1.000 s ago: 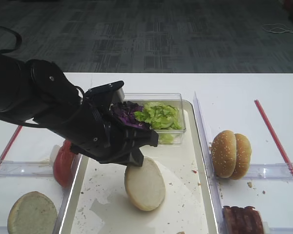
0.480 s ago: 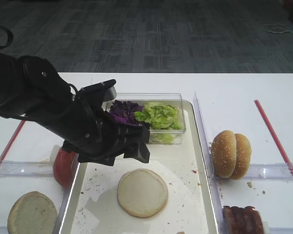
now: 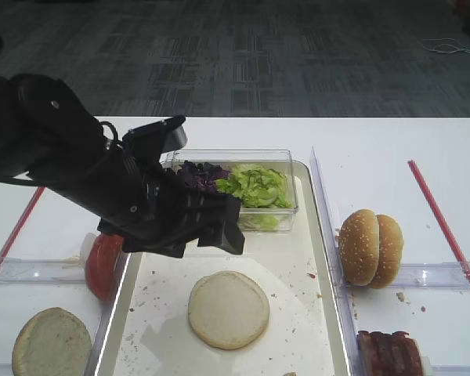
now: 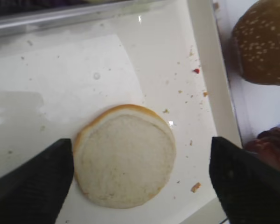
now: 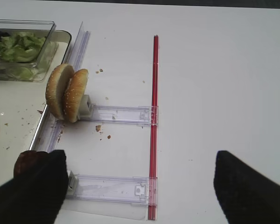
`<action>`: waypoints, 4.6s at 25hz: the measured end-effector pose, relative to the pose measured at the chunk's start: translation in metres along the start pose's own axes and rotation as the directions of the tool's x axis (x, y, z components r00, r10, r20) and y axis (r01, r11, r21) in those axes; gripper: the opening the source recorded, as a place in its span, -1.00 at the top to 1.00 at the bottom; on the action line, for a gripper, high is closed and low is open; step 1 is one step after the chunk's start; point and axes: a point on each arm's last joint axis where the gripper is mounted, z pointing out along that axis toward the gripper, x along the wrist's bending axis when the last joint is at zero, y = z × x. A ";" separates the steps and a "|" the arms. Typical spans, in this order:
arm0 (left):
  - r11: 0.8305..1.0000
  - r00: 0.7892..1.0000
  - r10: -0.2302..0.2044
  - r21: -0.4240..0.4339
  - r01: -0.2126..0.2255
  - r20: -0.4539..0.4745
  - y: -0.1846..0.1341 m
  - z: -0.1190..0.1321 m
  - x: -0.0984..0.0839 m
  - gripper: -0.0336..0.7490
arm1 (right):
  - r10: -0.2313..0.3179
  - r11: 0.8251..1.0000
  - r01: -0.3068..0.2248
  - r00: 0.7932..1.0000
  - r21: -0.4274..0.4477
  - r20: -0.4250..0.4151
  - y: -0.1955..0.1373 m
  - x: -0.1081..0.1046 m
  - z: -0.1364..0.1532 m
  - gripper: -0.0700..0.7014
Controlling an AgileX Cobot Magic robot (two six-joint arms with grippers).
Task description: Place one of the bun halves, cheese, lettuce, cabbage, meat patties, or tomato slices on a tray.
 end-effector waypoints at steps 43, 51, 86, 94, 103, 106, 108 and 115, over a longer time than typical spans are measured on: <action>0.999 0.859 0.025 0.048 0.000 -0.511 -0.013 -0.111 0.054 -0.57 | 0.000 1.000 0.000 1.000 0.000 0.000 0.000 0.000 0.000 -0.89; 0.980 0.786 -0.170 -0.022 0.196 -0.595 -0.012 -0.145 0.113 -0.57 | 0.002 1.000 -0.002 1.000 0.000 0.000 0.000 0.000 0.000 -0.89; 0.974 0.763 -0.228 -0.139 0.181 -0.605 -0.159 -0.188 0.093 -0.54 | 0.002 1.000 -0.002 1.000 0.000 0.000 0.000 0.000 0.000 -0.89; 0.956 0.778 -0.234 -0.285 0.074 -0.583 -0.188 -0.201 0.082 -0.54 | 0.002 1.000 -0.002 1.000 0.000 0.000 0.000 0.000 0.000 -0.89; 0.886 0.799 -0.211 -0.456 -0.087 -0.563 -0.218 -0.217 0.068 -0.54 | 0.000 1.000 0.000 1.000 0.000 0.000 0.000 0.000 0.000 -0.89; 0.850 0.803 -0.201 -0.507 -0.142 -0.561 -0.231 -0.221 0.065 -0.54 | 0.000 1.000 0.000 1.000 0.000 0.000 0.000 0.000 0.000 -0.89; 0.824 0.805 -0.194 -0.538 -0.176 -0.561 -0.238 -0.222 0.063 -0.54 | 0.000 1.000 0.000 1.000 0.000 0.000 0.000 0.000 0.000 -0.89; 0.805 0.801 -0.167 -0.549 -0.226 -0.575 -0.246 -0.223 0.061 -0.53 | -0.002 1.000 0.002 1.000 0.000 0.002 0.000 0.000 0.000 -0.89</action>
